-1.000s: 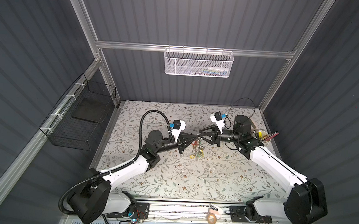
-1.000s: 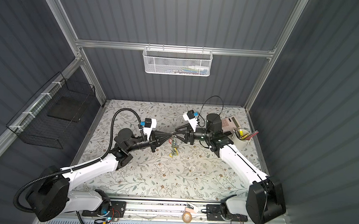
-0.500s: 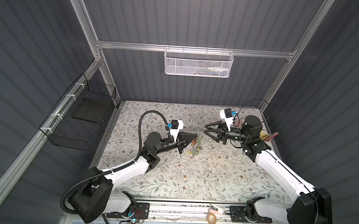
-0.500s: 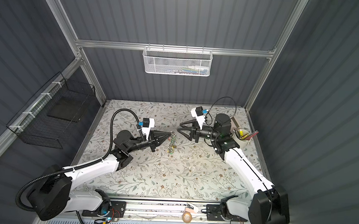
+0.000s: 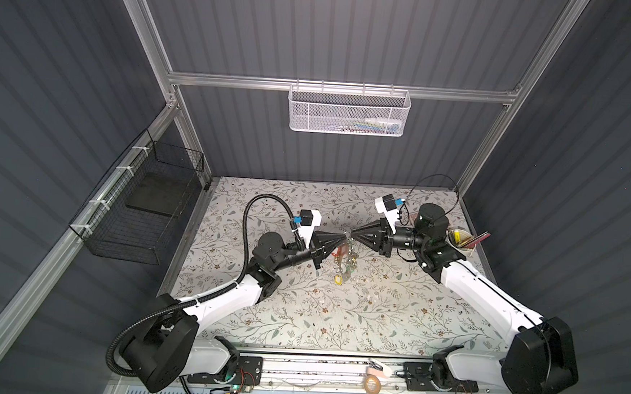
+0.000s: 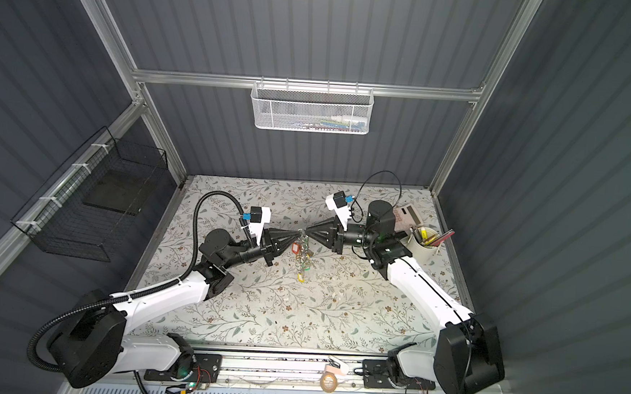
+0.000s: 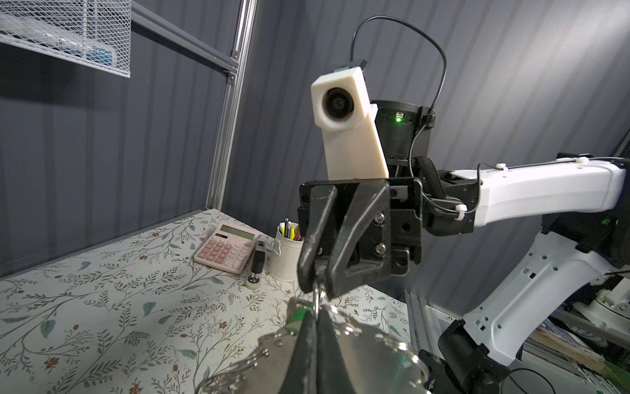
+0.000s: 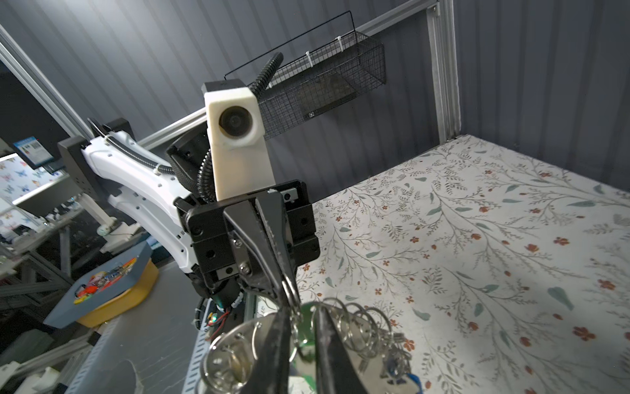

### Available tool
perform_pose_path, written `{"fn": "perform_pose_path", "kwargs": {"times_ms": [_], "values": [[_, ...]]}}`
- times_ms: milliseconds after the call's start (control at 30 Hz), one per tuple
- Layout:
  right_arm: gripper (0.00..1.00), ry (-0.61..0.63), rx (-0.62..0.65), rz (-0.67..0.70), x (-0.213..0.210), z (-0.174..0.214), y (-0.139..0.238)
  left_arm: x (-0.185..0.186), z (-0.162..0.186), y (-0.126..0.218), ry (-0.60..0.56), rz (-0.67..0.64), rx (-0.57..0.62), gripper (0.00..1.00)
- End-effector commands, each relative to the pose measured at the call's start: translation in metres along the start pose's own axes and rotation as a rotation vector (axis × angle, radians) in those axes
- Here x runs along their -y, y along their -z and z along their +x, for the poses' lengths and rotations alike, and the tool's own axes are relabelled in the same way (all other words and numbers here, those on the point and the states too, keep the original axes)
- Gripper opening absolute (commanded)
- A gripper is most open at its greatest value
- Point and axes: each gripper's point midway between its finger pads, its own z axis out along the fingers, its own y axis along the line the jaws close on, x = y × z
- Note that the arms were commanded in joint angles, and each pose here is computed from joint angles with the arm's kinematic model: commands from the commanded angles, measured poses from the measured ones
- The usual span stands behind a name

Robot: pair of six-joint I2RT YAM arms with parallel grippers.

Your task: Put the keys on the keyring

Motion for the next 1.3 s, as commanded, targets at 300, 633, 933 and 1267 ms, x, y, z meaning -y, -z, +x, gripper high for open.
{"fn": "perform_pose_path", "kwargs": {"times_ms": [300,633,933,1267], "values": [[0.18,-0.043,-0.033,-0.025,0.004,0.017,-0.012,0.008,-0.027,0.000,-0.028,0.011,0.127,0.00],[0.18,-0.053,-0.051,-0.040,-0.001,0.022,-0.021,0.006,-0.022,-0.008,-0.002,0.021,0.146,0.00],[0.34,-0.054,0.026,0.031,0.008,0.005,0.014,0.004,-0.017,-0.006,-0.004,0.008,0.133,0.00],[0.43,0.005,0.069,0.037,0.001,-0.019,0.033,0.007,-0.015,-0.009,0.010,0.042,0.130,0.00]]}}
